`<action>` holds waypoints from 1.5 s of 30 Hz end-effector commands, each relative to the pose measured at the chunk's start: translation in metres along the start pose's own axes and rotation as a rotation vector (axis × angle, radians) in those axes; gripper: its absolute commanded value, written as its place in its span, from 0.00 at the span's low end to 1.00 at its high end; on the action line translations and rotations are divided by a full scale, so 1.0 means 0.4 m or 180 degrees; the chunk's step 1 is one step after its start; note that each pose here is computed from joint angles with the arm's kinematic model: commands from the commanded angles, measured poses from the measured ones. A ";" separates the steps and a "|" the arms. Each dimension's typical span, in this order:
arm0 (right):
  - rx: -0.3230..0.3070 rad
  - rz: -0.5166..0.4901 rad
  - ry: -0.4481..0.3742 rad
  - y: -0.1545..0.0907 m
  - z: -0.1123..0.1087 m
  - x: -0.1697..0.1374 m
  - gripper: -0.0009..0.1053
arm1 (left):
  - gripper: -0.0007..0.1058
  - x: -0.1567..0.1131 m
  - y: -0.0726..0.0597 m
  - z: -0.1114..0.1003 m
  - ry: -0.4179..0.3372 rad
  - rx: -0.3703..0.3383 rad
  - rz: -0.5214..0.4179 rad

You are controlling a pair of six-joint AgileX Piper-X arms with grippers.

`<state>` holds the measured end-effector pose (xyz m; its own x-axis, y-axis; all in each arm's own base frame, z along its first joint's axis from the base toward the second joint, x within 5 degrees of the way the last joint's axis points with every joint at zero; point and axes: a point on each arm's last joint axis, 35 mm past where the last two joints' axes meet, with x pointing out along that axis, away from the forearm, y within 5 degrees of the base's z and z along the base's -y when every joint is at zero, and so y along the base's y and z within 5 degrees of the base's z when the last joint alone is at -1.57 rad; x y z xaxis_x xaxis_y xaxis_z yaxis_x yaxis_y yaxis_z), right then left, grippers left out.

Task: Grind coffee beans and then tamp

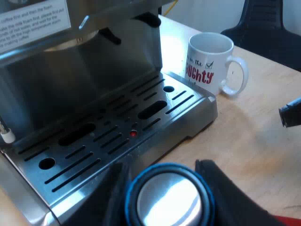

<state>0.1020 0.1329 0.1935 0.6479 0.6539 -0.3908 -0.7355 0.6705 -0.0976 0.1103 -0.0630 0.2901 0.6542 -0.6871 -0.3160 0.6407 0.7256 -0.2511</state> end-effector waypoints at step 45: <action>-0.0259 0.0286 -0.0080 0.007 0.000 -0.001 0.60 | 0.05 0.285 -0.012 0.053 0.0881 0.0404 -0.0244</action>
<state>0.0991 0.1341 0.1910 0.5802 0.7118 -0.3959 -0.8026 0.5823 -0.1294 0.1887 -0.1392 0.2665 0.4693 -0.6698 -0.5754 0.7197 0.6677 -0.1902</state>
